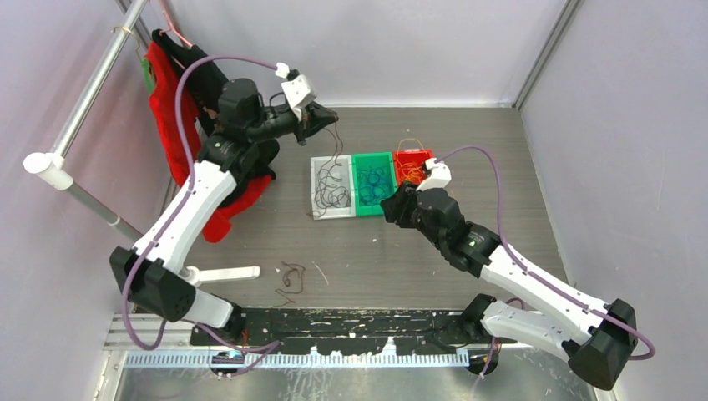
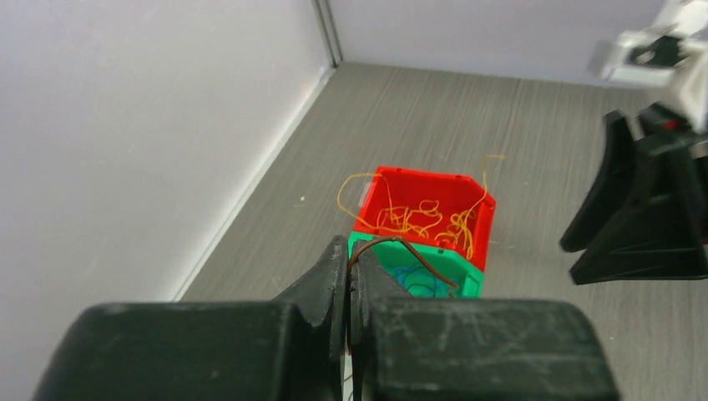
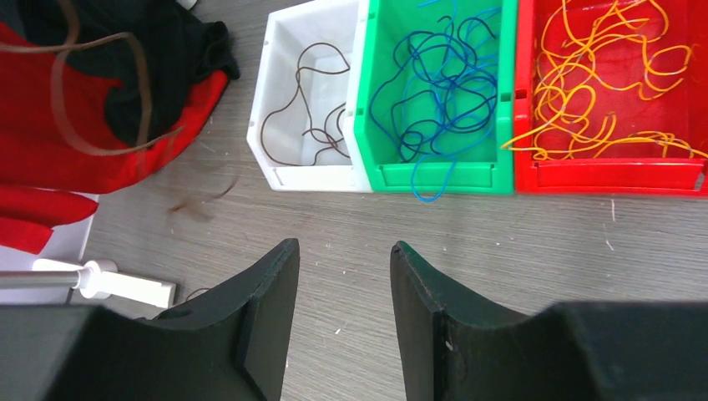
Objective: Untangle the cables
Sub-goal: Place the cable in the bin.
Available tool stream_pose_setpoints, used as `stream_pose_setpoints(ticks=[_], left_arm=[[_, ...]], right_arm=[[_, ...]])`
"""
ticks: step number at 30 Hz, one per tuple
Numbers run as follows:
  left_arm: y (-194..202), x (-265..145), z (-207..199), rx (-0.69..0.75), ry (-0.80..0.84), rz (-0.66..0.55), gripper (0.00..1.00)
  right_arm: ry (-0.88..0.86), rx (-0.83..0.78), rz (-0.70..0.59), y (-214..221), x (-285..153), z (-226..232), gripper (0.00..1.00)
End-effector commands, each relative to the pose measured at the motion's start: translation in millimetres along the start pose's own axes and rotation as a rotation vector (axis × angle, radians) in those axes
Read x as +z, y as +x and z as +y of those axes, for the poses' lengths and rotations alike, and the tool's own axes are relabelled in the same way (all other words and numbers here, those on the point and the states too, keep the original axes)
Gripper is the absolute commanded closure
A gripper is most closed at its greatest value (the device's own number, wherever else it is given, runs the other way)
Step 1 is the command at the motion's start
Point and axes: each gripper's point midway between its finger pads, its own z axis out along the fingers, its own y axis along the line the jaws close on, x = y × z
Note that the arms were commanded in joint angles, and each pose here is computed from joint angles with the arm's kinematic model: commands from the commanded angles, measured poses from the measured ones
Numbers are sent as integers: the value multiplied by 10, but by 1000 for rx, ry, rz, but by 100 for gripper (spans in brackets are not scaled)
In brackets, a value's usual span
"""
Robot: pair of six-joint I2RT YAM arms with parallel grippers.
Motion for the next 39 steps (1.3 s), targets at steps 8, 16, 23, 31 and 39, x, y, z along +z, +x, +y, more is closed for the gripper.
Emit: stream_pose_setpoints(ticks=[8,16,23,31,39], left_arm=[[611,276,359,105,-59,92,100],[1070,288,378,117,-54,192,100],[1497,107,263,150,-54,315,100],[1970,139,203,123,-18,449,100],[2515,106,203,170,20,597,100]], right_arm=[[34,-27,-52,-200,-148,-122,52],[52,-53,-32,-181,-194,-196,52],[29,-52,-4,-156,-154,-152,54],[28,-52,-1,-160,-141,-146,54],[20,-46,1,-135,-125,-165,54]])
